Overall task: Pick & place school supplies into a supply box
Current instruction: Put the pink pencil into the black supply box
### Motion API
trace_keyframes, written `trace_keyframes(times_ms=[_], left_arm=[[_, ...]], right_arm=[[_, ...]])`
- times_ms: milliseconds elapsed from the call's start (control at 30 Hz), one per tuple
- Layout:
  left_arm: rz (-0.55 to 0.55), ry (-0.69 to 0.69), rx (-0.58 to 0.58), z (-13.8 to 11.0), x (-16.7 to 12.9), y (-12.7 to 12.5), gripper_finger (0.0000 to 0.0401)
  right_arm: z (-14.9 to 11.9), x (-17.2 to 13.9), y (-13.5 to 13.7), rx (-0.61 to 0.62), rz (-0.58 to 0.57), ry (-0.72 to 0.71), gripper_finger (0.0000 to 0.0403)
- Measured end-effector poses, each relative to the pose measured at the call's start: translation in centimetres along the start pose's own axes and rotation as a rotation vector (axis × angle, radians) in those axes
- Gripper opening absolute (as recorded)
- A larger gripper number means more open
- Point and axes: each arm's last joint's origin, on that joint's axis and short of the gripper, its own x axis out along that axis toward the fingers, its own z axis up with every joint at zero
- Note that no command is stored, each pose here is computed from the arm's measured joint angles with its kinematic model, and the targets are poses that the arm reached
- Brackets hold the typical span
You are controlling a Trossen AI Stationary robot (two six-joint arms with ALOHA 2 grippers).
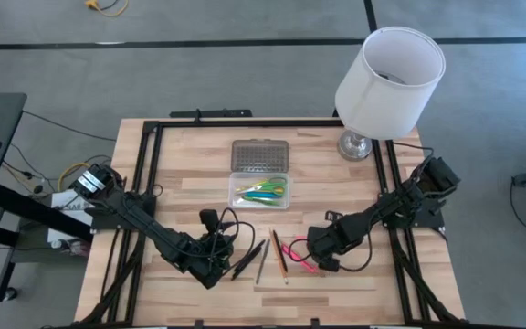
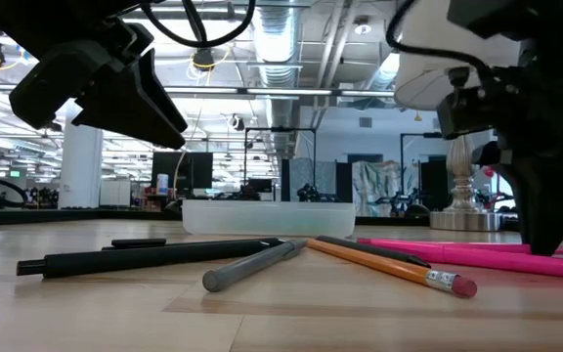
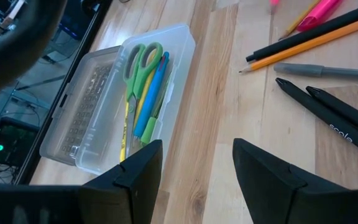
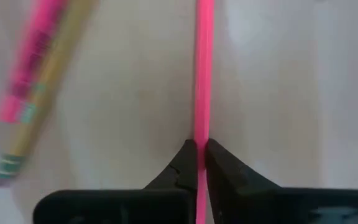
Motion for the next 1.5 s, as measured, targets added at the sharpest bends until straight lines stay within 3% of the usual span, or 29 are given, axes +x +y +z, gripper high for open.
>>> trace_keyframes(times_ms=[233, 500, 700, 1133, 1500], left_arm=[[-0.008, -0.003, 0.013, -0.1, -0.3, -0.2, 0.0192], [-0.016, -0.011, 0.03, -0.3, -0.8, -0.5, 0.0192], [-0.019, -0.013, 0.034, -0.4, -0.9, -0.6, 0.0192], [0.007, -0.019, 0.088, -1.3, -2.4, -1.0, 0.0192], [0.04, -0.021, 0.096, -2.0, -3.0, -0.9, 0.0192]], right_arm=[[0.6, -2.1, -0.3, -0.019, -0.147, 0.034, 0.0003], [3.3, -5.2, -0.4, -0.085, -0.211, -0.077, 0.0004], [6.5, -7.0, -2.3, -0.076, -0.282, -0.204, 0.0003], [13.9, -6.1, -11.0, 0.119, -0.134, -0.471, 0.0005], [15.3, -1.7, -13.2, 0.141, -0.074, -0.388, 0.0008]])
